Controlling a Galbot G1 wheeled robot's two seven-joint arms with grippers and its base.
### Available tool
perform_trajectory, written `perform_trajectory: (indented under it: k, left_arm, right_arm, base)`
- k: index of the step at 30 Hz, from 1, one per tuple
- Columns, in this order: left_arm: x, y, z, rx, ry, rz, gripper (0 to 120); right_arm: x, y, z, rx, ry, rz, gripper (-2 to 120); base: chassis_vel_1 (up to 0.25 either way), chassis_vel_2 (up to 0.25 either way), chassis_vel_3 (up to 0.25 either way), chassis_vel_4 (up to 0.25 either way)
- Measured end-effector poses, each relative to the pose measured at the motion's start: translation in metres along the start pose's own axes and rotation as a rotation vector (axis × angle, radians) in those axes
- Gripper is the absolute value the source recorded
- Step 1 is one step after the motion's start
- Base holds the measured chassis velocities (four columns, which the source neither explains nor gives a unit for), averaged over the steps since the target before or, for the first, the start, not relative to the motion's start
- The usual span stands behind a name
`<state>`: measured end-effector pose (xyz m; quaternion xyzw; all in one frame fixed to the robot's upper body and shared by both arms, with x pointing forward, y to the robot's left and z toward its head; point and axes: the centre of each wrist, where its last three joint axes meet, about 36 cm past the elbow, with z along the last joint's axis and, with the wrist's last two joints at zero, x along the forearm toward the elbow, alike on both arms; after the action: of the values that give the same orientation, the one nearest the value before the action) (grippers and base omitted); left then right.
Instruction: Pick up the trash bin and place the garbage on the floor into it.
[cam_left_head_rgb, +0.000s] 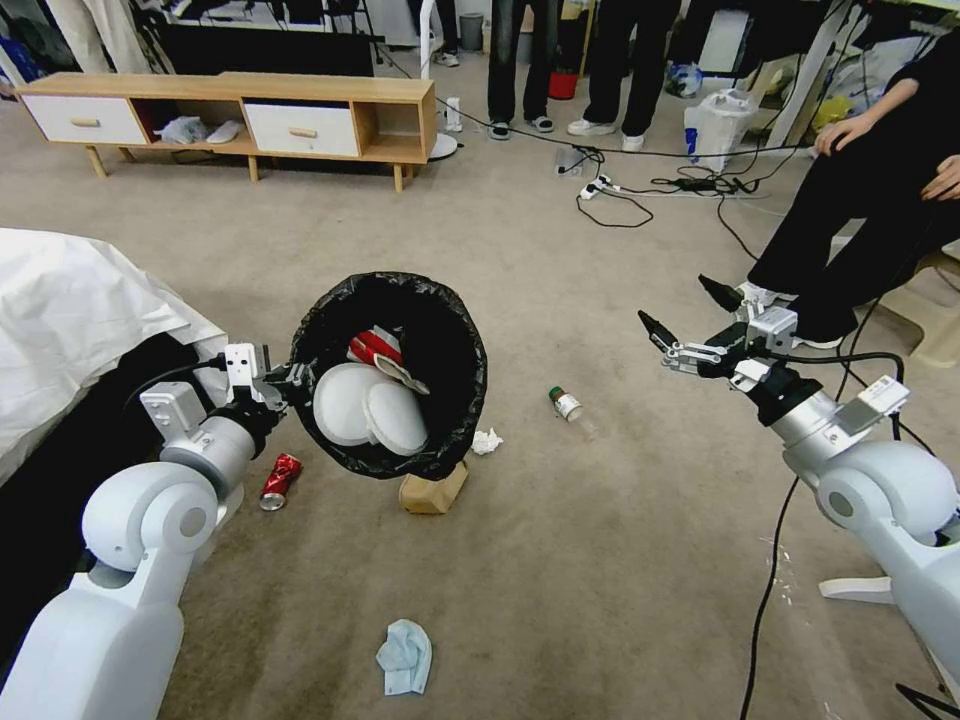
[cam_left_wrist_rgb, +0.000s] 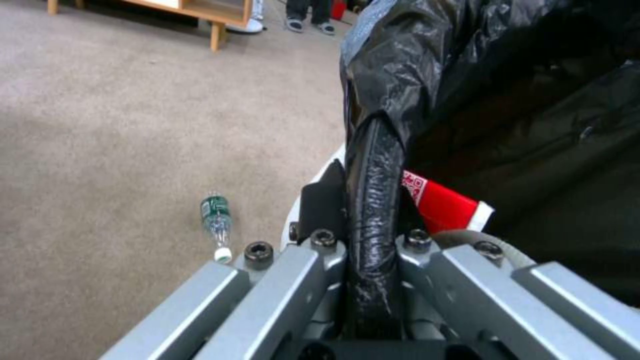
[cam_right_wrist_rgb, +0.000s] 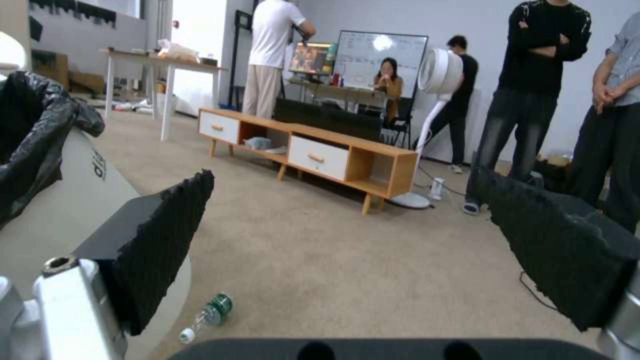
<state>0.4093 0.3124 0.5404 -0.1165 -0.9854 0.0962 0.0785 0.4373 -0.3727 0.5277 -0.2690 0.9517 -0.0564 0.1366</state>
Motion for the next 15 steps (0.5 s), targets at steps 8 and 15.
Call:
perform_trajectory:
  k: [8, 15]
  left_arm:
    - [0.0001, -0.0013, 0.0001, 0.008, -0.002, 0.002, 2]
    - [-0.0005, -0.0024, 0.0007, 0.012, -0.001, 0.000, 2]
  right_arm:
    - [-0.0008, 0.0007, 0.0008, -0.002, 0.001, -0.003, 100]
    - [-0.0018, 0.0008, 0.0007, -0.002, -0.001, -0.004, 100]
  base:
    - [0.000, 0.000, 0.000, 0.000]
    - [0.000, 0.000, 0.000, 0.000]
